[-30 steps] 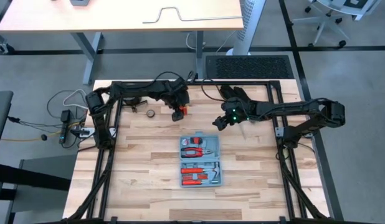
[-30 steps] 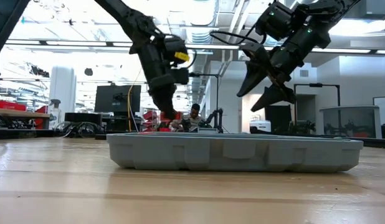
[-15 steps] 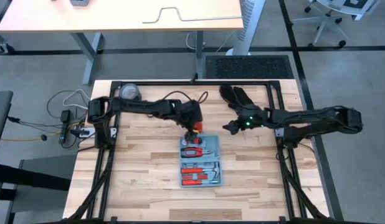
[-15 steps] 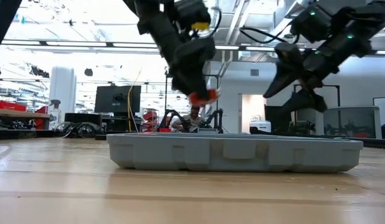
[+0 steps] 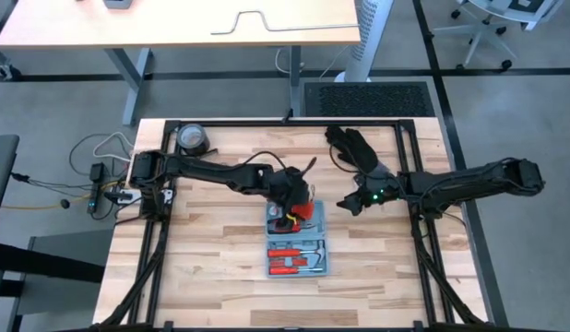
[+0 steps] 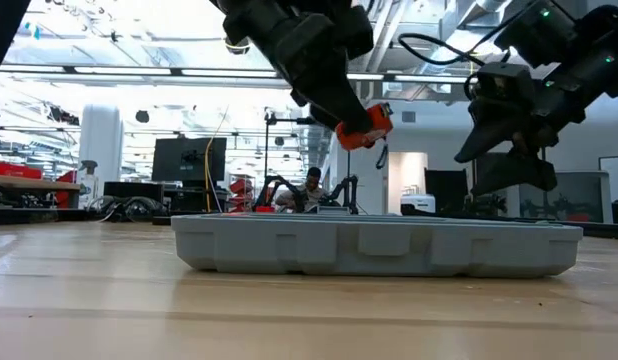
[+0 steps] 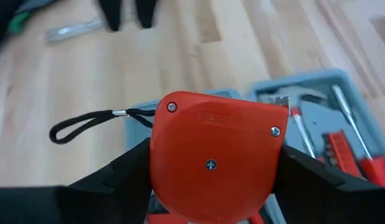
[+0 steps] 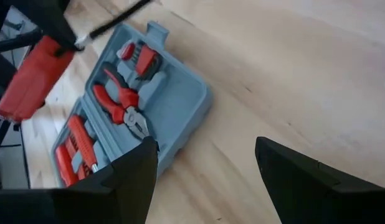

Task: Prefit tool cases
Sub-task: Put the orange measuring tape into the gray toolbox

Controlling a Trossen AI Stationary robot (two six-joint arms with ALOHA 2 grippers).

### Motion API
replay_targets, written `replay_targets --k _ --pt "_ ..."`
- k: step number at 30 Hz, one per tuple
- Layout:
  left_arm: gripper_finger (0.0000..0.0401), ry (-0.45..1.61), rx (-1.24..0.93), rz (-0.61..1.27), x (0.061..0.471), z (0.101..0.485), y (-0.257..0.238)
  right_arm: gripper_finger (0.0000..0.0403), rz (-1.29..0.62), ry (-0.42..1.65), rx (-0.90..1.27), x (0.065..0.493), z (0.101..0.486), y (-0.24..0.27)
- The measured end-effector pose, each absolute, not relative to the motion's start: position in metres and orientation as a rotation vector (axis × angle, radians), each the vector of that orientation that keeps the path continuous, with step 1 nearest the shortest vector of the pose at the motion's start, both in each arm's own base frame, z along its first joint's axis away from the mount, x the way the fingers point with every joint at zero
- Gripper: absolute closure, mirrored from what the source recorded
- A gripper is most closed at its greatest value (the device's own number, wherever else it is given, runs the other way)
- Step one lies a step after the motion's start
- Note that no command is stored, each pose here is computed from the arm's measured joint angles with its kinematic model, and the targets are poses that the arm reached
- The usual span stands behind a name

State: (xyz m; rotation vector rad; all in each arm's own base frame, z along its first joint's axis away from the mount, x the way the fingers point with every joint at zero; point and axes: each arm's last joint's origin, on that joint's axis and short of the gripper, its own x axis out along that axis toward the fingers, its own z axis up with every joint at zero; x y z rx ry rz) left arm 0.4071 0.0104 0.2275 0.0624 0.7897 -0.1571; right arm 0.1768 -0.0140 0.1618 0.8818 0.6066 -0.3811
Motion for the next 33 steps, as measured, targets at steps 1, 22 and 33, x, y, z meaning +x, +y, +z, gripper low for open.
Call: replay_targets --k 1,22,33 --pt "0.0142 0.786 0.086 -0.182 0.407 0.227 0.008 0.0127 -0.376 0.608 0.88 0.177 0.162 -0.013" --pt "0.0142 1.116 0.862 -0.545 0.462 0.192 0.004 0.0127 -0.305 0.598 0.874 0.179 0.164 -0.007" --pt "0.0142 1.047 0.95 -0.454 0.472 0.194 0.006 0.0127 -0.261 0.596 0.859 0.181 0.166 -0.007"
